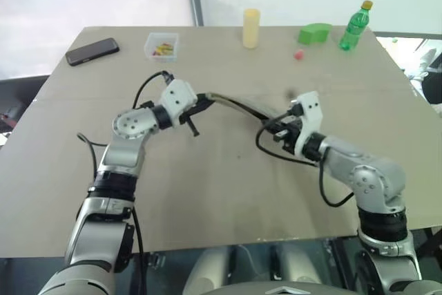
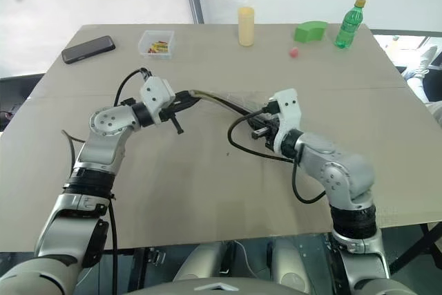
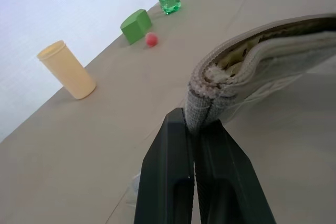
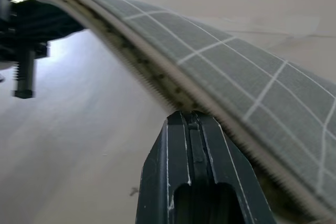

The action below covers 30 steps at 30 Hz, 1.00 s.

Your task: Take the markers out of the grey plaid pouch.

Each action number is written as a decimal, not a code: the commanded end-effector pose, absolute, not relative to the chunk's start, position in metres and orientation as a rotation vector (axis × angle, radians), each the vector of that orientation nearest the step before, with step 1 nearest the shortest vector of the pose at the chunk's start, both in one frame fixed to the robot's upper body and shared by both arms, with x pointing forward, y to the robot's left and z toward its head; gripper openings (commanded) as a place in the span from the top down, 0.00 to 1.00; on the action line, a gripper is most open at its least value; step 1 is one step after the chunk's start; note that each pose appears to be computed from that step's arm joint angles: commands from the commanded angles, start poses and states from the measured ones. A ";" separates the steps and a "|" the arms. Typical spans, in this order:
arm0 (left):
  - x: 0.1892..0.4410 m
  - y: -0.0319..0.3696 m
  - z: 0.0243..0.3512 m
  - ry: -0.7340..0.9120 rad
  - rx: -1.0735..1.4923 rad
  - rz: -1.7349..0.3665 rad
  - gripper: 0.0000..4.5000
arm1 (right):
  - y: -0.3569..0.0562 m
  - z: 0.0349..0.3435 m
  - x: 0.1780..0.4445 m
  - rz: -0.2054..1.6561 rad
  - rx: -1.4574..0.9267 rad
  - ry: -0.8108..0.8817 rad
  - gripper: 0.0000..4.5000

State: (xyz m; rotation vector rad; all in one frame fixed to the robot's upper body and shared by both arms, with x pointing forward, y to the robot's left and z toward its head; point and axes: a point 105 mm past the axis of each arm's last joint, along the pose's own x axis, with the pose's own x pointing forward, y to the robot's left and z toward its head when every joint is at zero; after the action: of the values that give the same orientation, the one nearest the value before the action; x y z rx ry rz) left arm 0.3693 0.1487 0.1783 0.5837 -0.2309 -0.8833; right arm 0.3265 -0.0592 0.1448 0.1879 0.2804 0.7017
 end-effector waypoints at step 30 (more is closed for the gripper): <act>0.344 0.110 0.169 -0.211 0.453 -1.028 1.00 | -0.040 0.115 0.402 0.484 -1.082 -0.021 0.52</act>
State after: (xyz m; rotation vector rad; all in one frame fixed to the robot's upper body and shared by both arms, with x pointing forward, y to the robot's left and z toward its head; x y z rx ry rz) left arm 0.3496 0.1171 0.1515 0.4507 -0.1322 -1.0107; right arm 0.3962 -0.0376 0.1081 -1.0694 0.0051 0.5228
